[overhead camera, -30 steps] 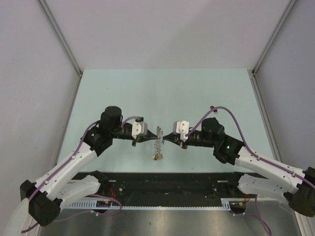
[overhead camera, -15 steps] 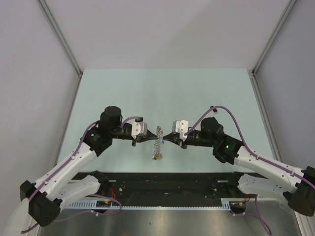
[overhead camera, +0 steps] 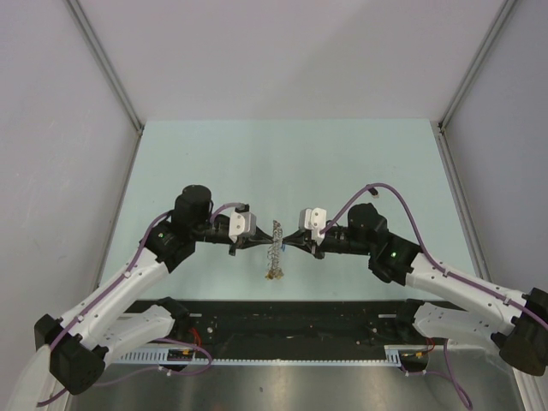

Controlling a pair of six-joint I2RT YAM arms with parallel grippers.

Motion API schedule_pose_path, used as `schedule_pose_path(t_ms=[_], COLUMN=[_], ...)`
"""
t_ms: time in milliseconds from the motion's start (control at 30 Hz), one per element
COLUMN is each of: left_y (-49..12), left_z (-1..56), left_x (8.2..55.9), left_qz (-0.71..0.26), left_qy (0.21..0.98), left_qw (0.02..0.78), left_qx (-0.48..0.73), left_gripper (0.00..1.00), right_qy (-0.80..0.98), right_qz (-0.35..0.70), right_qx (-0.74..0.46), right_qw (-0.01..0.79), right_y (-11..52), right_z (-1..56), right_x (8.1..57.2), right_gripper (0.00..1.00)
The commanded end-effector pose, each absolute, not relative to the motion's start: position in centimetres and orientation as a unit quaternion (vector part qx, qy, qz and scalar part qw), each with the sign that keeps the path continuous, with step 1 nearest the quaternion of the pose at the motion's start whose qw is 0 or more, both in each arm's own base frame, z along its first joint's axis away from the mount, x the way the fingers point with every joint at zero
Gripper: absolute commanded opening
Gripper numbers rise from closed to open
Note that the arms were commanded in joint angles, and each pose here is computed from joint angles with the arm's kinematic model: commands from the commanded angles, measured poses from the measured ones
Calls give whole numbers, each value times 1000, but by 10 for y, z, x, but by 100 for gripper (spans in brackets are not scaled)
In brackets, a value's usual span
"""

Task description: Put the keys on the keyring

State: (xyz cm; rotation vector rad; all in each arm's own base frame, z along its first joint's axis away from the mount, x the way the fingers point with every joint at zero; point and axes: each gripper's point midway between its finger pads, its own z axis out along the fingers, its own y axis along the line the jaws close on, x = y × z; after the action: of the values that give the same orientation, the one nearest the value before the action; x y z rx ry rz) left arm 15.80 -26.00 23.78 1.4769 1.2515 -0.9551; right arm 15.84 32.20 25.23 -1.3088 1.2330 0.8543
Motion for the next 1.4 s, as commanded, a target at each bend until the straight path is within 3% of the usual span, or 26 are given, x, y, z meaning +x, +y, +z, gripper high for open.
schedule_pose_path(t_ms=[0,767,1367], left_y=[-267,-272,-274], left_z=[274,269,250], left_x=[149,144,160], left_qz=[-398,-409,-355], left_qy=[455,456,525], left_qw=[500,484,462], left_qx=[620,625,621], left_gripper=[0,0,0], right_qy=[500,490,501], right_qz=[371,381,365], right_qx=[-540,-548,-539], right_qw=[566,561,571], right_y=[328,332,329], right_z=[270,270,273], right_x=[161,158,161], right_gripper=[0,0,0])
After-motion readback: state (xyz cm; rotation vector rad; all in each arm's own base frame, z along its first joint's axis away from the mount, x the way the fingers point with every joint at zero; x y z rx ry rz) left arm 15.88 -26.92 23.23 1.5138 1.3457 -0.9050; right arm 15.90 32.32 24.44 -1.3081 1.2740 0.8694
